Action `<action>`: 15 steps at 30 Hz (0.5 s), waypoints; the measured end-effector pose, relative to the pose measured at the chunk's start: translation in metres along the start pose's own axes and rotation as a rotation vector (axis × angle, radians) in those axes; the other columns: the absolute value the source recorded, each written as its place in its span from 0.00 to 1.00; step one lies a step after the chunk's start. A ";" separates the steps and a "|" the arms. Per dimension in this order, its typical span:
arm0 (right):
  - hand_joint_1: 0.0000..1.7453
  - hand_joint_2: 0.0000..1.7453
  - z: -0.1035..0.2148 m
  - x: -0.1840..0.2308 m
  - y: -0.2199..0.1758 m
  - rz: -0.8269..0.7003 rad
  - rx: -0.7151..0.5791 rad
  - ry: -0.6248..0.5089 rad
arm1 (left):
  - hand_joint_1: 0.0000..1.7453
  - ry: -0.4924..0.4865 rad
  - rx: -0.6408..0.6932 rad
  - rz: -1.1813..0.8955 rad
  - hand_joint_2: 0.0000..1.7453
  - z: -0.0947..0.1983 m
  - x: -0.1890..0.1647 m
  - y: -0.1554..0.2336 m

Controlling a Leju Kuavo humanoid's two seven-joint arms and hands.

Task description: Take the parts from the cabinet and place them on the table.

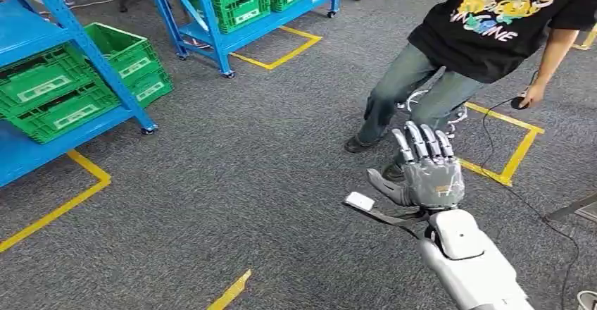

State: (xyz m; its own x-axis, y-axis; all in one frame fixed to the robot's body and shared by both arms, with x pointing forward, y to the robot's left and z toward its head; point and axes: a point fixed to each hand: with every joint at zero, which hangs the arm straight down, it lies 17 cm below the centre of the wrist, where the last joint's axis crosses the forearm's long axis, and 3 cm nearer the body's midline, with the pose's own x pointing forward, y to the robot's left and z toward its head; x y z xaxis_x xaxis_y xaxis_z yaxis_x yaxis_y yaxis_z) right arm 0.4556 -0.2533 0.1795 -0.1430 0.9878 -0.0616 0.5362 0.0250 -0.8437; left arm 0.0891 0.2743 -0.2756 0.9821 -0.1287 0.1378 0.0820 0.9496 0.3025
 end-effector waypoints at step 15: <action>0.00 0.00 0.024 -0.018 -0.004 0.034 0.014 0.023 | 0.00 0.002 -0.017 -0.001 0.00 0.003 0.002 -0.008</action>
State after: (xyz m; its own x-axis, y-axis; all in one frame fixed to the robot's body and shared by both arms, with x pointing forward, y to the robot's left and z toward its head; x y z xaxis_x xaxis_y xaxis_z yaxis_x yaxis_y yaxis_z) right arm 0.4364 -0.2745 0.1709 -0.1057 0.9913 -0.0783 0.5286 -0.0106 -0.8488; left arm 0.0895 0.2655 -0.2754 0.9823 -0.1294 0.1353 0.0862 0.9543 0.2862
